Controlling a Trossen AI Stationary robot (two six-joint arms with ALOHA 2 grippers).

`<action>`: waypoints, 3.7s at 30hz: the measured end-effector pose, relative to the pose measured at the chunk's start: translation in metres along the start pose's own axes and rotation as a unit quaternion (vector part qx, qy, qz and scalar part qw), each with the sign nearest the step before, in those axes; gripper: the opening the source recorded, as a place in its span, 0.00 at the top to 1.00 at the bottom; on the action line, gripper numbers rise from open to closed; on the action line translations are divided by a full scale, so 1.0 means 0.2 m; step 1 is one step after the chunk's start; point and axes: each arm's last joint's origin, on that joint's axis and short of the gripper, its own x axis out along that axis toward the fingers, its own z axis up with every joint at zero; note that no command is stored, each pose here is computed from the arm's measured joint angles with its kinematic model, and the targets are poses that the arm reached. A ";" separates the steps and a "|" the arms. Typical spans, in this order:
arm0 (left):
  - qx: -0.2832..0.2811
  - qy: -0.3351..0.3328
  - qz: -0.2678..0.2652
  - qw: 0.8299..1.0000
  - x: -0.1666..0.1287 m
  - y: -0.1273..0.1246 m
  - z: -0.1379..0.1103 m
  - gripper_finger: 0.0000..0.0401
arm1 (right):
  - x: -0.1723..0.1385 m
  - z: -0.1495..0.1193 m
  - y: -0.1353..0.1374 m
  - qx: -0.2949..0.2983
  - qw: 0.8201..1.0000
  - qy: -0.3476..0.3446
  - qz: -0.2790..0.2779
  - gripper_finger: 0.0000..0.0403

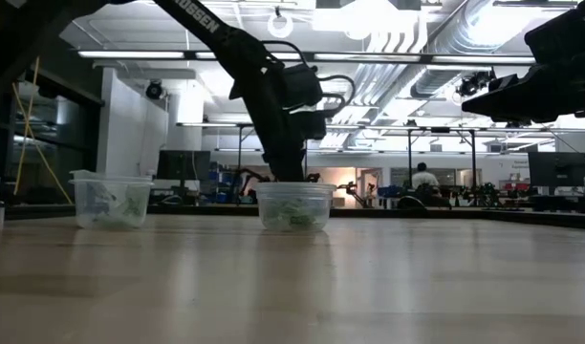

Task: Pick and place Stevia / Truvia into bins
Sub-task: Put the white stevia packet into the left transparent container

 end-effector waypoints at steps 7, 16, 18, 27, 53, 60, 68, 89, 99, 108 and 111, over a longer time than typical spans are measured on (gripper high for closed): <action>0.000 0.000 -0.012 1.000 0.02 0.00 0.00 0.29 | 0.00 0.00 0.00 0.000 1.000 0.000 0.000 0.82; -0.002 0.022 -0.018 1.000 0.14 0.01 -0.04 0.37 | 0.00 0.00 0.00 0.000 1.000 0.001 0.000 0.82; 0.001 0.030 -0.016 0.999 0.14 0.01 -0.05 0.39 | 0.00 0.00 0.00 -0.001 1.000 0.003 0.000 0.82; 0.041 0.040 0.002 0.998 0.15 0.01 -0.05 0.60 | 0.00 0.00 0.00 -0.002 1.000 0.006 0.000 0.82; 0.052 0.275 0.037 0.959 -0.41 -0.54 0.20 0.94 | 0.00 -0.01 0.00 -0.002 1.000 0.007 0.003 0.82; 0.049 0.283 0.061 0.956 -0.45 -0.82 0.14 0.94 | 0.00 -0.01 0.00 -0.002 1.000 0.007 0.003 0.82; 0.043 0.296 0.090 0.950 -0.44 -1.02 0.05 0.94 | 0.00 -0.01 0.00 -0.002 1.000 0.007 0.002 0.82; 0.000 0.368 0.217 0.904 -0.31 -1.07 -0.26 0.94 | 0.00 -0.01 0.00 -0.002 1.000 0.007 0.001 0.82; -0.041 0.330 0.230 0.915 -0.50 -1.02 -0.33 0.94 | 0.01 -0.01 0.00 -0.003 1.000 0.009 0.001 0.82; -0.060 0.368 0.216 0.903 -0.45 -1.00 -0.49 0.93 | 0.01 -0.01 0.00 -0.003 1.000 0.008 0.001 0.82; -0.048 0.353 0.190 0.915 -0.42 -1.01 -0.47 0.94 | 0.01 -0.01 0.00 -0.002 1.000 0.008 0.001 0.82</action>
